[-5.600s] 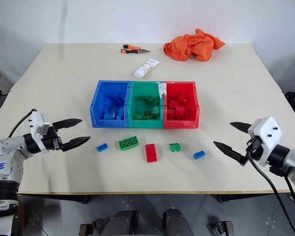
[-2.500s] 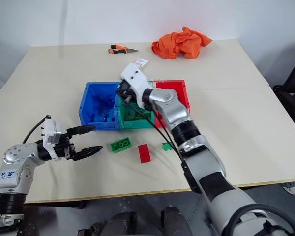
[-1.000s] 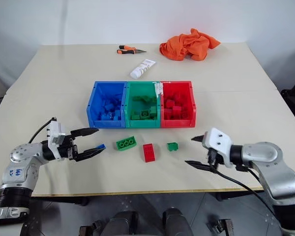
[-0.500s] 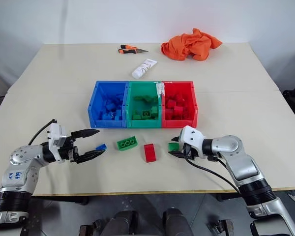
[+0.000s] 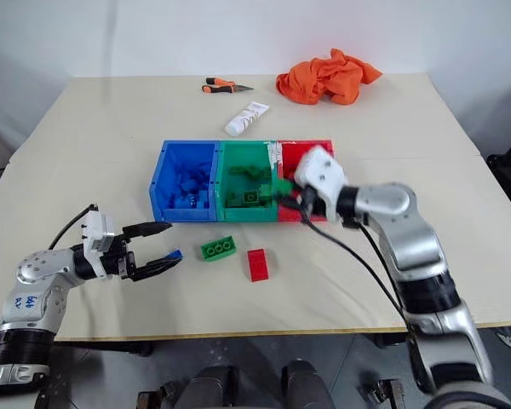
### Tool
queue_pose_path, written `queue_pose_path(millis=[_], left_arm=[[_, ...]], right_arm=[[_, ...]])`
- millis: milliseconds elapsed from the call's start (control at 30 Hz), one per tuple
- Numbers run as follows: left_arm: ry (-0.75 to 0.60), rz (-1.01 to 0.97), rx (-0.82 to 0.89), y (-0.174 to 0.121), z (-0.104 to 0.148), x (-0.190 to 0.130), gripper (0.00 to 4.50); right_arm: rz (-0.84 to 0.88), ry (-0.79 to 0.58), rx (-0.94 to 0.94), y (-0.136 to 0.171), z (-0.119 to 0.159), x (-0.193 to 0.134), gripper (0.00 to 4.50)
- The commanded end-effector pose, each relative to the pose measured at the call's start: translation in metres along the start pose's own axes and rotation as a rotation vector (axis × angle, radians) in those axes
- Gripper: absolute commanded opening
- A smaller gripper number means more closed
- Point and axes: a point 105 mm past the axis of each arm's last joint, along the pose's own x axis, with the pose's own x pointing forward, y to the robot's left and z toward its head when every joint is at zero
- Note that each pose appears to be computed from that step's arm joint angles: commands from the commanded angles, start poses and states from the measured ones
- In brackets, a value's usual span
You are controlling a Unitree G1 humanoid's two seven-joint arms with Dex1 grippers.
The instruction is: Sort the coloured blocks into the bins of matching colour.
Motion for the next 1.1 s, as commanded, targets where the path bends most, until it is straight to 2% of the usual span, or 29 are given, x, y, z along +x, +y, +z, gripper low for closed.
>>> queue_pose_path(millis=[33,200,333,433,600,767,833,900,1033,1100], left_arm=[[-0.027,-0.014,0.025,0.001,0.008,0.002,4.50],[-0.042,-0.033,0.041,0.000,0.013,0.004,4.50],[-0.037,-0.043,0.052,-0.001,0.015,0.002,4.50],[-0.025,-0.055,0.051,-0.003,0.013,-0.004,4.50],[0.009,-0.086,0.039,-0.007,0.007,-0.009,4.50],[0.013,-0.093,0.031,-0.003,0.004,-0.013,4.50],[0.010,-0.118,0.017,-0.005,0.003,-0.012,4.50],[0.021,-0.146,0.008,-0.008,0.002,-0.013,4.50],[0.012,-0.174,0.018,-0.010,0.001,-0.014,4.50],[0.009,-0.180,0.021,-0.011,0.001,-0.014,4.50]], right_arm=[[-0.074,-0.026,0.014,-0.020,0.003,0.021,1.30],[-0.112,-0.039,0.001,-0.032,0.002,0.044,2.97],[-0.134,-0.058,-0.014,-0.038,0.005,0.050,4.36],[-0.112,-0.077,-0.021,-0.035,0.008,0.042,4.44],[0.073,-0.050,-0.043,0.004,-0.002,0.010,4.44],[0.278,0.047,0.027,0.057,-0.030,-0.058,4.44],[0.302,0.164,0.105,0.072,-0.055,-0.095,4.44],[0.294,0.236,0.157,0.080,-0.065,-0.118,4.44],[0.254,0.303,0.171,0.084,-0.074,-0.135,4.44],[0.228,0.314,0.157,0.084,-0.077,-0.134,4.44]])
